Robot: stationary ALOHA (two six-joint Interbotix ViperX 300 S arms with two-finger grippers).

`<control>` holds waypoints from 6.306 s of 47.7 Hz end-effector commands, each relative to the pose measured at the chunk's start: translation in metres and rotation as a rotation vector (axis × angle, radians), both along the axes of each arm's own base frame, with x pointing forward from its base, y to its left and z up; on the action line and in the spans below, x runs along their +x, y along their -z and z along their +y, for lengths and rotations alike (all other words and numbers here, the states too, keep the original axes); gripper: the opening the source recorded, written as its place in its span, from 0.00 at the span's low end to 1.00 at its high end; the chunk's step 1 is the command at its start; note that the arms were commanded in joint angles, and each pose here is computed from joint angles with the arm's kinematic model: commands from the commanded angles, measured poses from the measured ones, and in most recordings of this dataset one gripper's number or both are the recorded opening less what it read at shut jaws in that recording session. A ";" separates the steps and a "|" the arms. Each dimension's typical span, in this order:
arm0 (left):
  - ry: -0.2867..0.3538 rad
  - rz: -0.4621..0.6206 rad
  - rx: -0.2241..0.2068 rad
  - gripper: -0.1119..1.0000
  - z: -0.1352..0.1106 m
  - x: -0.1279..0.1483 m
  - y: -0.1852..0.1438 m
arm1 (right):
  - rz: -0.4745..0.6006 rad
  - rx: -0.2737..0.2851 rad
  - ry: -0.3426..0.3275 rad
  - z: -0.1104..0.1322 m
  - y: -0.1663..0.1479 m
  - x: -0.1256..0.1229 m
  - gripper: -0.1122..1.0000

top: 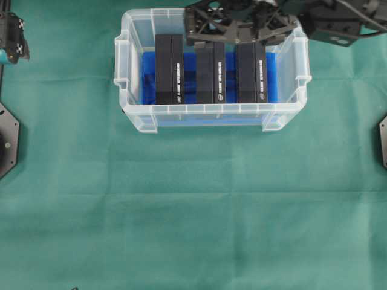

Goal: Take out the box from the case.
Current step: 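Move the open right gripper over the middle black RealSense box, then lower the right gripper and close it on the middle box, then lift the middle box straight up out of the case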

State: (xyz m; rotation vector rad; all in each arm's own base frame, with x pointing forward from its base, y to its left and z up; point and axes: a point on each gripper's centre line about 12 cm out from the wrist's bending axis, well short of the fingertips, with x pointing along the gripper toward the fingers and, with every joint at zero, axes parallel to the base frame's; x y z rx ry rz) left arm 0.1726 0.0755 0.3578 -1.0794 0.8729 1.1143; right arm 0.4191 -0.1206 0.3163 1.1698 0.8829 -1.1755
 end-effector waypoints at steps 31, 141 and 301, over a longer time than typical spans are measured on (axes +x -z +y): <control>-0.001 -0.021 0.000 0.93 0.000 0.000 -0.005 | -0.076 0.012 -0.009 0.002 -0.016 0.021 0.94; -0.007 -0.027 0.000 0.93 0.000 0.001 -0.005 | 0.026 0.042 -0.044 -0.014 0.060 0.022 0.94; 0.001 -0.027 0.003 0.93 0.000 0.001 -0.006 | 0.027 0.086 0.067 -0.005 -0.060 0.010 0.70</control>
